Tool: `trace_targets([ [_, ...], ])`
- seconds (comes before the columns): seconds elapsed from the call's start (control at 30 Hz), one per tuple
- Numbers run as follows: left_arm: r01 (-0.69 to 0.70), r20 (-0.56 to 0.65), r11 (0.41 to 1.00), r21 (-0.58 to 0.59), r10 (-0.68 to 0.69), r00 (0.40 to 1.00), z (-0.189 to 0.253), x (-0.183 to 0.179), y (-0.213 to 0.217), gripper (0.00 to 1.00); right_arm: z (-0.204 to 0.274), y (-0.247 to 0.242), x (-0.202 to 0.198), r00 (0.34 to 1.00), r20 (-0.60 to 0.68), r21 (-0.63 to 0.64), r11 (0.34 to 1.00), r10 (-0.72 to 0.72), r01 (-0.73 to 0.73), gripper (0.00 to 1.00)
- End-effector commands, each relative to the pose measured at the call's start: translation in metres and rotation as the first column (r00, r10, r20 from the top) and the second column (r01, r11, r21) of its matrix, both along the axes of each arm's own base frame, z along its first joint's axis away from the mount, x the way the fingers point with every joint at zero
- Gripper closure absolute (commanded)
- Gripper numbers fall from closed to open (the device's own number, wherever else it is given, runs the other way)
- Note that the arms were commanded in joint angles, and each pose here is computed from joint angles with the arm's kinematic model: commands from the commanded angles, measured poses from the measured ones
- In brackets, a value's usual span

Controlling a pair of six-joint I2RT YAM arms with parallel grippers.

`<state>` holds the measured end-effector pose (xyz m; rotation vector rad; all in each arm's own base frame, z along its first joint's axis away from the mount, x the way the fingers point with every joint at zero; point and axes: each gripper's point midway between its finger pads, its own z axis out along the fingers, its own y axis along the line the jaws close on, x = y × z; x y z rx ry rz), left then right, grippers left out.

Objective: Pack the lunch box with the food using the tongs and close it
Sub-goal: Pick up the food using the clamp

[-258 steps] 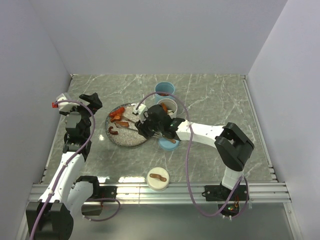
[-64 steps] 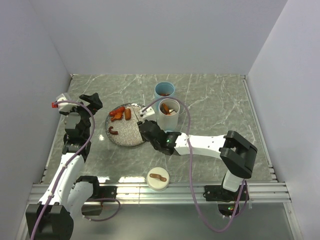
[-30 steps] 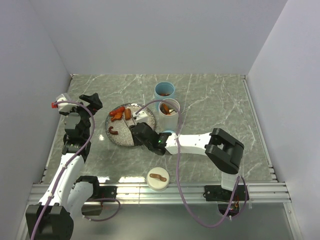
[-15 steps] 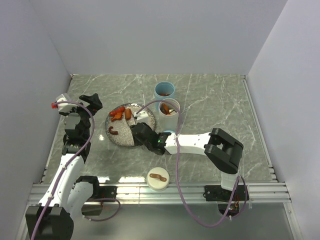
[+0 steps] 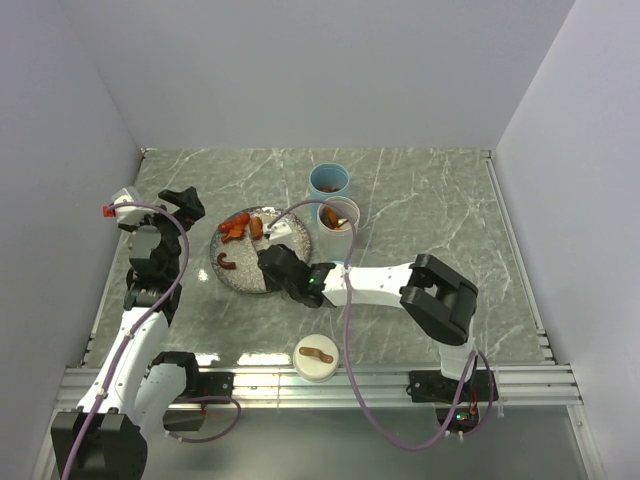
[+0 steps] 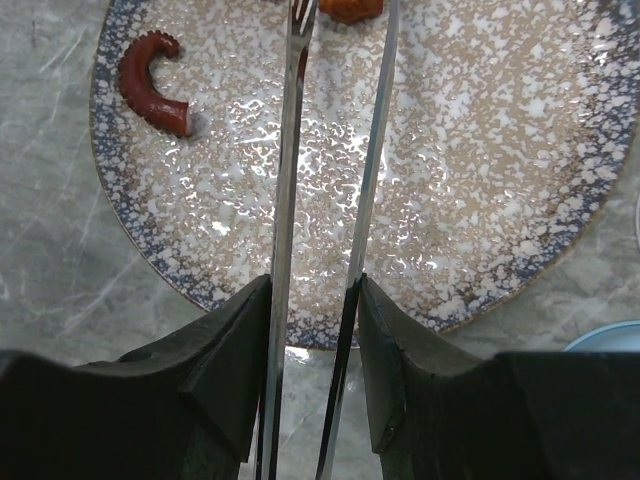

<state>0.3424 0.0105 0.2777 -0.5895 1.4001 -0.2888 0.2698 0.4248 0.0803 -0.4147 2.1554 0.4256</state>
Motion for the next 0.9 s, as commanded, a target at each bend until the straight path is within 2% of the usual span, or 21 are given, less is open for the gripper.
trace_targets([
  [0.0,-0.011,0.037,1.0,0.0,0.011,0.999,0.01,-0.004,0.003,0.0,0.013,0.012,0.005,1.0,0.018,0.029,0.999,-0.014,0.014,0.54],
  [0.07,-0.011,0.039,1.0,0.0,0.011,0.999,0.01,-0.004,0.003,0.01,0.009,0.012,0.005,1.0,0.012,0.018,1.0,-0.013,0.013,0.57],
  [0.2,-0.012,0.039,1.0,-0.001,0.012,0.999,0.01,-0.005,0.003,0.01,0.012,0.007,0.007,0.999,0.021,0.005,1.0,-0.028,0.028,0.69],
  [0.3,-0.014,0.04,1.0,-0.001,0.014,0.999,0.011,-0.005,0.003,0.01,0.026,-0.002,0.011,0.997,0.061,0.0,0.999,-0.054,0.054,0.72],
  [0.5,-0.017,0.04,1.0,0.0,0.017,0.999,0.01,-0.005,0.004,0.01,0.081,-0.028,0.019,0.978,0.179,0.019,0.994,-0.108,0.106,0.72],
  [0.87,-0.011,0.04,1.0,0.0,0.011,0.999,0.01,-0.004,0.003,0.01,0.142,-0.07,0.017,0.939,0.286,0.088,0.981,-0.191,0.172,0.72],
])
